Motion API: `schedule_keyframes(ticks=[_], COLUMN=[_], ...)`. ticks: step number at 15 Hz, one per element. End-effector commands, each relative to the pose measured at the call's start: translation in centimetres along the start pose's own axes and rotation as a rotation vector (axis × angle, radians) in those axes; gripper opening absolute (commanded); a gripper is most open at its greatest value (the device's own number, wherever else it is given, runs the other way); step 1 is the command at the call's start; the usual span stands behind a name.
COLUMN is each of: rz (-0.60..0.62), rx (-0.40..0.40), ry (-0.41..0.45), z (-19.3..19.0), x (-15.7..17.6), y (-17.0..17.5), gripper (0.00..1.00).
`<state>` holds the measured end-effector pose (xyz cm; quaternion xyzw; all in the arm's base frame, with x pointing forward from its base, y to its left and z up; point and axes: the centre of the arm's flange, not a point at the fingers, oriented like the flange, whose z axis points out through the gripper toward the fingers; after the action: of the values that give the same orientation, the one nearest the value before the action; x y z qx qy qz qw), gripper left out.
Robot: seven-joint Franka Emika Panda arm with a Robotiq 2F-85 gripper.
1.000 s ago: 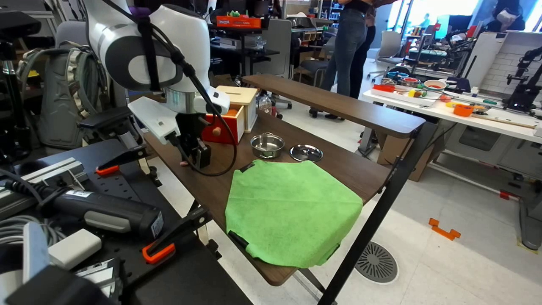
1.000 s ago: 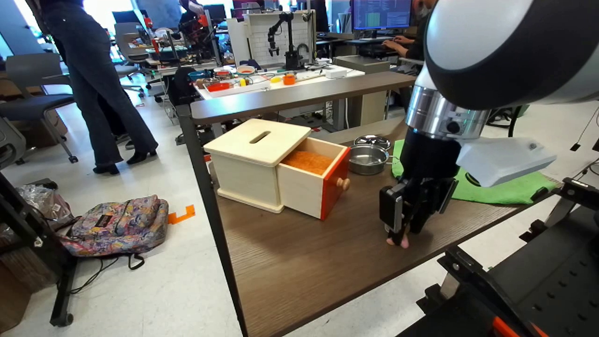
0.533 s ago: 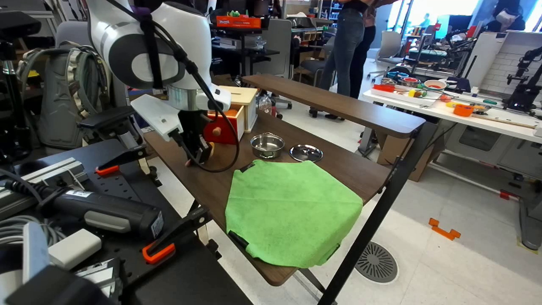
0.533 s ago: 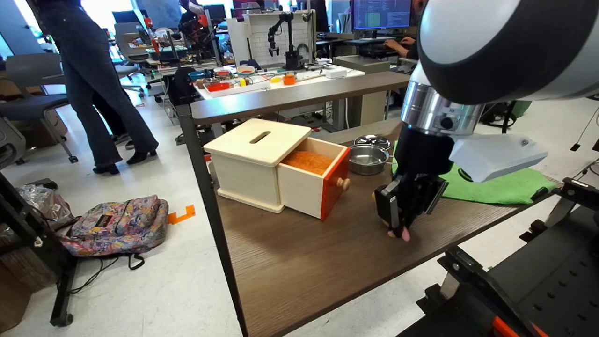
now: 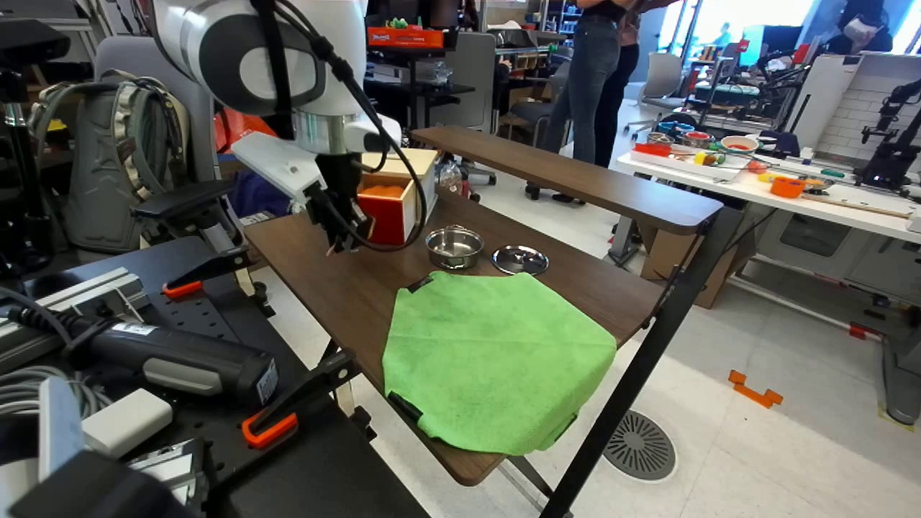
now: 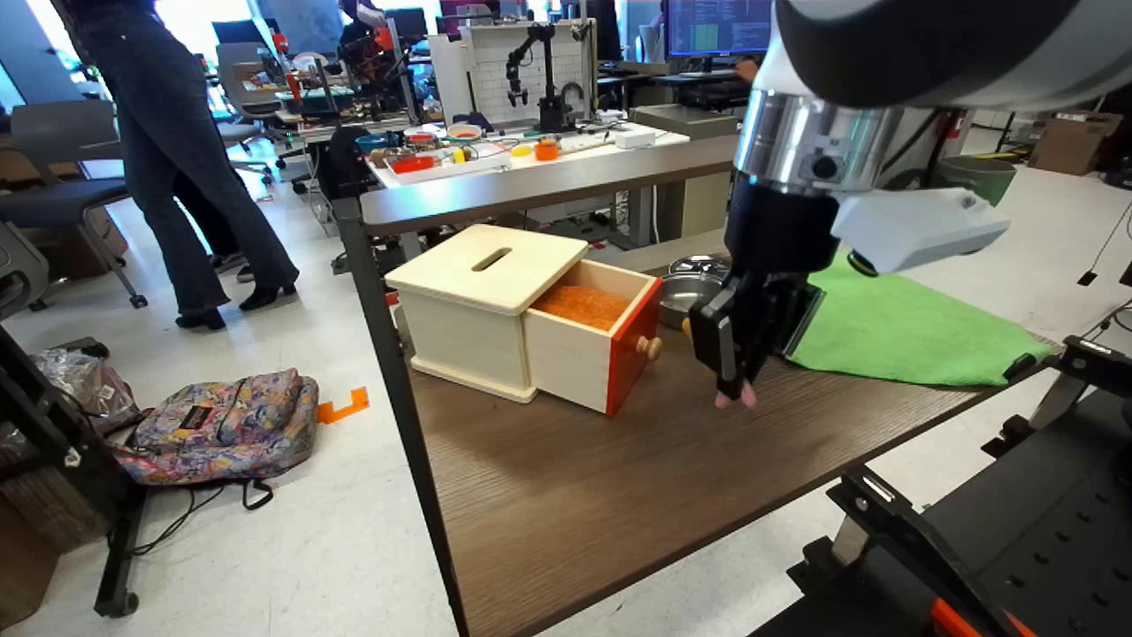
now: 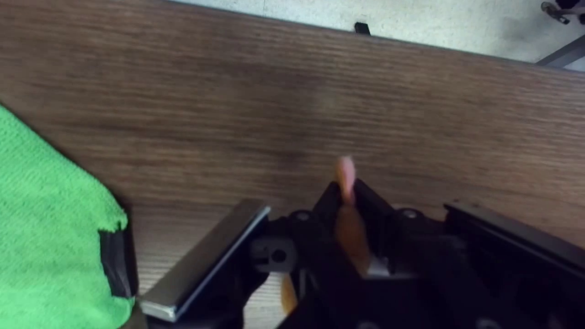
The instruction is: Put the plush toy in the open red drawer.
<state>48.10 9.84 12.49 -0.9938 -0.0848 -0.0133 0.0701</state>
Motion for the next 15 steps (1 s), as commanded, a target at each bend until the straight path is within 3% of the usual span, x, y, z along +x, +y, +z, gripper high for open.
schedule_keyframes(ticks=[1,6,15], rz=[-0.010,-0.011,-0.004], rx=[0.003,0.005,0.038], ry=[0.018,0.070,0.083], z=[-4.7,-8.0,-5.9], x=[2.7,6.4,10.4], y=[-0.9,-1.3,-2.3], gripper=[0.03,0.03,0.03])
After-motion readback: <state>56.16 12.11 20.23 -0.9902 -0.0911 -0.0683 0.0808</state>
